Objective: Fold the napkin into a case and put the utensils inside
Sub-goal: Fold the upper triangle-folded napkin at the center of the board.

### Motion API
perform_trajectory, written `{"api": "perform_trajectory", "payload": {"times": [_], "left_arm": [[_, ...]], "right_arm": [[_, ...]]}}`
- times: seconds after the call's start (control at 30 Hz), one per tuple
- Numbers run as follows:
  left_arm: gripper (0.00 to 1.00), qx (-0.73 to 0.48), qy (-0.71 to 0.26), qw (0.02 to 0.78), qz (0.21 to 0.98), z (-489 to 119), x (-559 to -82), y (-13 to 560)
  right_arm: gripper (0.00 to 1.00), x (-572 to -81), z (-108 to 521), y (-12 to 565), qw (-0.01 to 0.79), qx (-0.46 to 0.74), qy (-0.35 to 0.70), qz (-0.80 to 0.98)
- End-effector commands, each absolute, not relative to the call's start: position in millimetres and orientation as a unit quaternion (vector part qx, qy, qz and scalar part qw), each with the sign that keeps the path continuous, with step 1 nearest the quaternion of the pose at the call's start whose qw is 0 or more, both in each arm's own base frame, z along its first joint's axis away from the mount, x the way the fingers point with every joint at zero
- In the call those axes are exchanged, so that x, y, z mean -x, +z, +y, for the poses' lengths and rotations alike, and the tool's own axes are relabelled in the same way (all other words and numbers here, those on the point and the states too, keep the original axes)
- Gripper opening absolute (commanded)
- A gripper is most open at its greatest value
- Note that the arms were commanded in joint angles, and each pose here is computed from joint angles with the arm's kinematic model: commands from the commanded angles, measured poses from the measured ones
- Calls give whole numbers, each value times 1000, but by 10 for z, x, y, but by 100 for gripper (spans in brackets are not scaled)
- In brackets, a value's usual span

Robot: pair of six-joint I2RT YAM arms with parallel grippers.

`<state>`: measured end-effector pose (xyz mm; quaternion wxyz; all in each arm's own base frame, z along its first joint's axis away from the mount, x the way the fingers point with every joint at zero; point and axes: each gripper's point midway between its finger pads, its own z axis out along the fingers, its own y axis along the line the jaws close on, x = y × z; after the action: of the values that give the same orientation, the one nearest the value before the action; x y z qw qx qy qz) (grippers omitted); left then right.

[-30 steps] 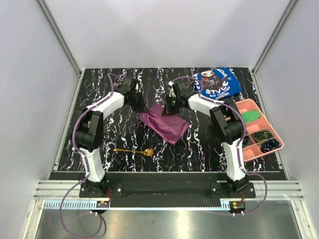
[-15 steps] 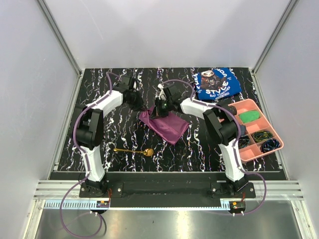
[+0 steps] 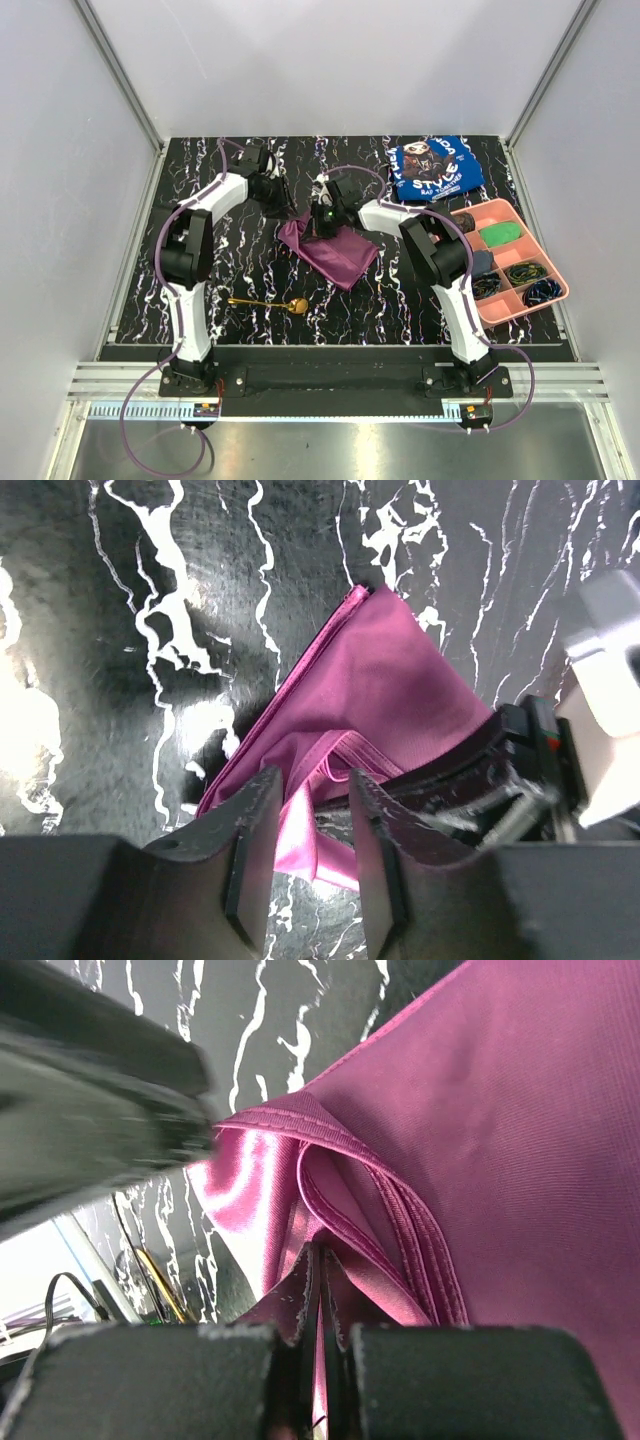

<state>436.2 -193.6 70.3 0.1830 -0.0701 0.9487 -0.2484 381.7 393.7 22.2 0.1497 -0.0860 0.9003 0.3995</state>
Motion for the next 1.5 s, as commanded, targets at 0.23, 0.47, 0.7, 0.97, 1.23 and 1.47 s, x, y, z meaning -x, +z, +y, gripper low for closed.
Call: {"api": "perform_trajectory", "payload": {"times": [0.23,0.47,0.7,0.97,1.23,1.47], "left_arm": [[29,37,-300,156,940,-2056,-4412,717],[5,38,-353,155,922,-2170,-4483,742],[0,48,-383,132,913,-2237,-4458,602],[23,75,-389,142,907,-2226,-4583,512],[41,85,-359,194,909,-2107,-4687,793],[51,100,-291,268,913,-1790,-4501,1354]], "right_arm": [[0,-4091,4028,390,183,86,420,885],[0,-4167,3937,369,186,73,413,888],[0,-4281,3932,371,189,72,417,886],[0,-4406,3981,266,184,65,421,886],[0,-4435,3924,409,186,66,418,887],[11,-4320,3686,839,191,82,407,890]]}}
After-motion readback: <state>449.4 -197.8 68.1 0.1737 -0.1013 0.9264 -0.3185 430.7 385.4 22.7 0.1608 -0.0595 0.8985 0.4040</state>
